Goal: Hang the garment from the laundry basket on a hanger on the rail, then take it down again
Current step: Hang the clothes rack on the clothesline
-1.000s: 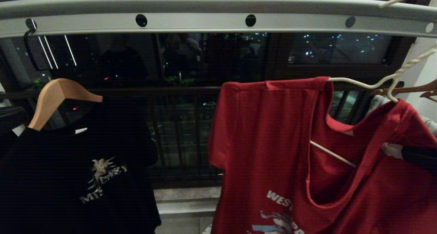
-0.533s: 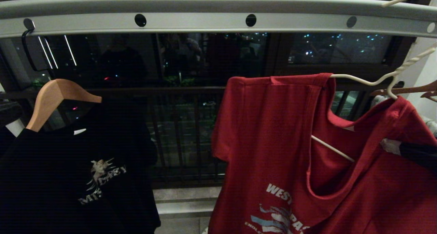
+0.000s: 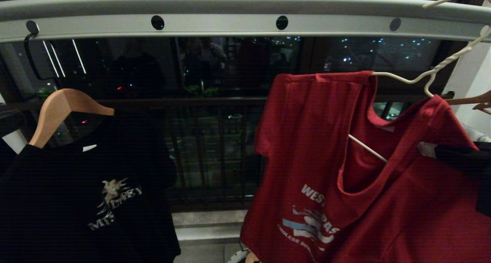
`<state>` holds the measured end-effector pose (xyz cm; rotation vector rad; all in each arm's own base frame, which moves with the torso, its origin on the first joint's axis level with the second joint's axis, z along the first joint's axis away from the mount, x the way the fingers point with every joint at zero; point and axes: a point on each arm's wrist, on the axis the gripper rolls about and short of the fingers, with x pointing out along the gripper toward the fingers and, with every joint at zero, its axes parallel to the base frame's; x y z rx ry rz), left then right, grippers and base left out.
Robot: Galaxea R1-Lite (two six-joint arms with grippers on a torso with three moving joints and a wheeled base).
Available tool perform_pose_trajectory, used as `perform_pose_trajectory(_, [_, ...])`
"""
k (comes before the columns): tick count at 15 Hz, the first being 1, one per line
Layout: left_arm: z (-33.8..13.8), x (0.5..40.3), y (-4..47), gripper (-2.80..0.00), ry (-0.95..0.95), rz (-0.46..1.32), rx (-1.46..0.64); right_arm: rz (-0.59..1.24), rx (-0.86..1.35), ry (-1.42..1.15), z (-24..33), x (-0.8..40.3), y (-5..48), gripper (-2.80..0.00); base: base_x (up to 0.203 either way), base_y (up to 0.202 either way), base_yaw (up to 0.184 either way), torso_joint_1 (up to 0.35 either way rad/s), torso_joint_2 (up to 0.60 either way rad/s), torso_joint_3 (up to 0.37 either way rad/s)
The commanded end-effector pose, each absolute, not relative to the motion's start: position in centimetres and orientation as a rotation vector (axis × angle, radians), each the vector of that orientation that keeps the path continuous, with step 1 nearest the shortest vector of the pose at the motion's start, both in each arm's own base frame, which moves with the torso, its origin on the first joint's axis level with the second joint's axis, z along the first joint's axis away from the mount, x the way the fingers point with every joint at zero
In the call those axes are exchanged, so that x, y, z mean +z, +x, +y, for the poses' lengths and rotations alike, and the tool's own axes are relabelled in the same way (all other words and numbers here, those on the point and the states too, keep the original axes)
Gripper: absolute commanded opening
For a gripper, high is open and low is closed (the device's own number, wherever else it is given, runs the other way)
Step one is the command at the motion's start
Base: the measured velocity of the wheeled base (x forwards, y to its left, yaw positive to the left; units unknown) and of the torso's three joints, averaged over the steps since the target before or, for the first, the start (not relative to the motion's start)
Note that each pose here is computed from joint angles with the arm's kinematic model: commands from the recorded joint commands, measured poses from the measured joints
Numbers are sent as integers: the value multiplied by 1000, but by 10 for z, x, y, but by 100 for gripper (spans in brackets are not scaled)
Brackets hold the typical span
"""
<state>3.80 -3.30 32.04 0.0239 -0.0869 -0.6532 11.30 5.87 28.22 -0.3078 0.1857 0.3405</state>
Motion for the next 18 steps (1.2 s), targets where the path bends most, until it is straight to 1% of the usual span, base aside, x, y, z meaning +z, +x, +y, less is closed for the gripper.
perform_pose_trajectory(1, [-33, 320, 38, -280, 25, -85, -653, 205, 305, -309, 62, 281, 122, -280, 0, 0, 0, 0, 0, 0])
perform_pose_trajectory(10, [-33, 320, 38, -280, 26, -84, -654, 223, 189, -243, 60, 277, 157, -280, 0, 0, 0, 0, 0, 0])
perform_pose_trajectory(18, [-33, 320, 38, -280, 25, -86, -654, 263, 140, -177, 61, 270, 190, -280, 0, 0, 0, 0, 0, 0])
